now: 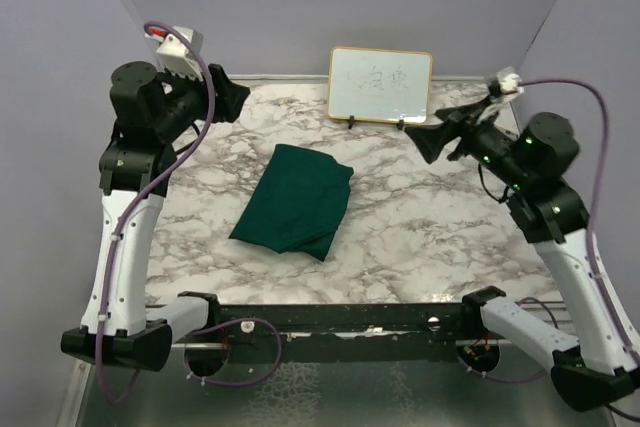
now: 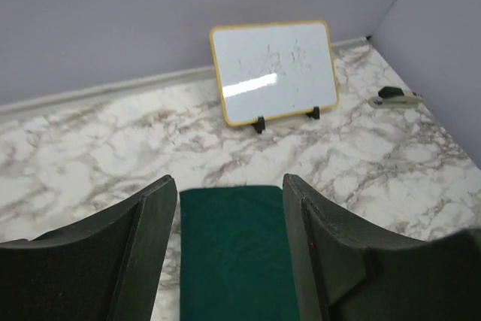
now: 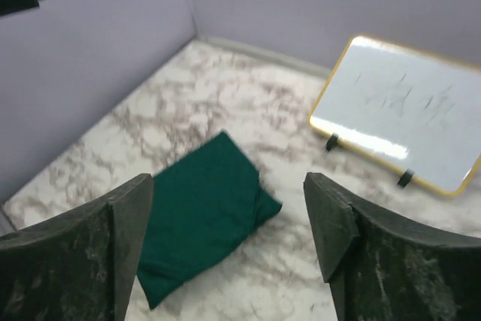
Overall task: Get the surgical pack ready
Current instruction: Reset both arms
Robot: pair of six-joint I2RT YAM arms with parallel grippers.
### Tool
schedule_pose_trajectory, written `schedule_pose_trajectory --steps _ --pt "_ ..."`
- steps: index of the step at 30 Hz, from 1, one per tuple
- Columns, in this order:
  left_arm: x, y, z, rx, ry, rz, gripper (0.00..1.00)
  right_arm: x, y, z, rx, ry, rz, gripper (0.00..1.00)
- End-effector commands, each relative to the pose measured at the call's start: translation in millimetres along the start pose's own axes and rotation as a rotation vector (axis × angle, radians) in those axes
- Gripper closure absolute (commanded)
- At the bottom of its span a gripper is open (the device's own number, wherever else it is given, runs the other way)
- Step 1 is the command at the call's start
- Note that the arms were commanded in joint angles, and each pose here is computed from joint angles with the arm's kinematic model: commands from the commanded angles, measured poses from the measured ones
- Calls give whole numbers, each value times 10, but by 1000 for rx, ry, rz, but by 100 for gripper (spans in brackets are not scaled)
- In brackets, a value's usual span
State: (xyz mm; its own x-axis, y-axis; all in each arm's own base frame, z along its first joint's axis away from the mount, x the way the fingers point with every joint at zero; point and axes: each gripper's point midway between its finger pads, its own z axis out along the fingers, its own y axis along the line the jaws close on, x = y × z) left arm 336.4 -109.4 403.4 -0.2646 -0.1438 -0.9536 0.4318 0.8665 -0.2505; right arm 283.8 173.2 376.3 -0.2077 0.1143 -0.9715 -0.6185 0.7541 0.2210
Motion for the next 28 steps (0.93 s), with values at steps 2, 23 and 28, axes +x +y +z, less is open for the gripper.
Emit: schedule_pose_trajectory --steps 2,23,28 --pt "-668 -215 -476 -51 -141 211 37 -840 -30 -537 164 -219 -161 13" --pt "-843 -280 -864 -122 -287 232 27 -1315 71 -1161 265 -383 -241 3" --pt "-827 -296 -867 -113 -292 223 27 -1247 71 -1159 259 -377 -228 2"
